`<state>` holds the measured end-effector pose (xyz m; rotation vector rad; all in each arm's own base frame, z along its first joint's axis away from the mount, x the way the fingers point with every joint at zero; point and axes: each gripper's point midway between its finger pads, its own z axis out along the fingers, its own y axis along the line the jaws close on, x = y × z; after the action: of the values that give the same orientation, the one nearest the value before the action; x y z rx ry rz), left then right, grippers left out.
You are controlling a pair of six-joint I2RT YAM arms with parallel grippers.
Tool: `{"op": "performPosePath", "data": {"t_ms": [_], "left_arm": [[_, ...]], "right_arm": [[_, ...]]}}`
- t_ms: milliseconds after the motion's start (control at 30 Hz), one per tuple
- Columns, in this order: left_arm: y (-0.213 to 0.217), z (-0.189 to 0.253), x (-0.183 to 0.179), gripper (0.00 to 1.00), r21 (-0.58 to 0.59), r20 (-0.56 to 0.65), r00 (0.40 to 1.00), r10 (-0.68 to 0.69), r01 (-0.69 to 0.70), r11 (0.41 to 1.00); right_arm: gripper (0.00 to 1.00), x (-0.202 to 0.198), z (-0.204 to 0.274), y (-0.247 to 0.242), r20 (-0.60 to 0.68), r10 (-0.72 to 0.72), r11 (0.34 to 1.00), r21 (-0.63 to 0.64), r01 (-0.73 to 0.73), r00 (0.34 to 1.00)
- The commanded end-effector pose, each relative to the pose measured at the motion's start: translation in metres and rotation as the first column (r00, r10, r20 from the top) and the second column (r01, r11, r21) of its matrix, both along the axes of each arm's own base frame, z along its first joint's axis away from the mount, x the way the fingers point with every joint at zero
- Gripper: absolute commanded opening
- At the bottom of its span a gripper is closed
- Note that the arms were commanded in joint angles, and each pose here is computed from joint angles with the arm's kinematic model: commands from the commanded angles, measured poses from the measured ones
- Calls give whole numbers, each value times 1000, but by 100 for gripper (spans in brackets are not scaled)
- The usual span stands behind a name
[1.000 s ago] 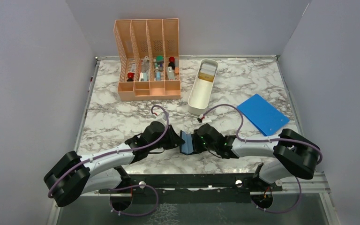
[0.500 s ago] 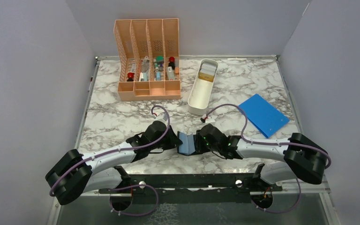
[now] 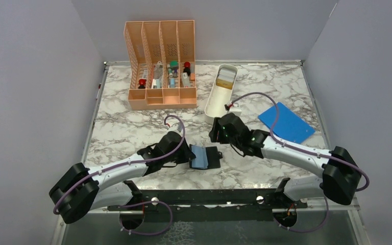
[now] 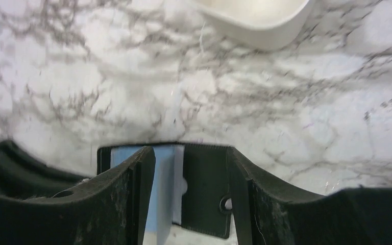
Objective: Put the credit cards into the card holder
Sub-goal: Open the card holder at the center of the board, then move the storage box to the center of the board.
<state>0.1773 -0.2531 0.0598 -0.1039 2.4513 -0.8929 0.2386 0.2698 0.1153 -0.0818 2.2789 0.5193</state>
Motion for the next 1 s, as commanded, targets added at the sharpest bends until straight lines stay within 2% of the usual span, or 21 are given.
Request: {"op": "performPosePath", "data": {"t_ms": [0, 233, 533, 700, 800, 967], "left_arm": [[4, 14, 7, 17, 13, 46, 999, 13, -14, 1000], [-4, 30, 7, 17, -22, 67, 998, -18, 20, 1000], [-4, 39, 6, 17, 5, 76, 996, -54, 54, 999], [0, 44, 7, 17, 15, 90, 995, -49, 48, 999], [2, 47, 8, 17, 25, 94, 995, -45, 43, 999], [8, 47, 10, 17, 26, 82, 996, -24, 22, 999]], "right_arm": [[59, 40, 7, -21, 30, -167, 982, -84, 169, 986], [59, 96, 3, -34, 15, -254, 961, -109, 254, 967], [56, 136, -24, -56, -12, -325, 931, -179, 318, 946], [41, 141, -39, -64, -40, -331, 922, -226, 315, 943], [35, 136, -41, -68, -61, -352, 915, -235, 329, 934], [24, 118, -41, -78, -142, -440, 882, -255, 397, 887]]}}
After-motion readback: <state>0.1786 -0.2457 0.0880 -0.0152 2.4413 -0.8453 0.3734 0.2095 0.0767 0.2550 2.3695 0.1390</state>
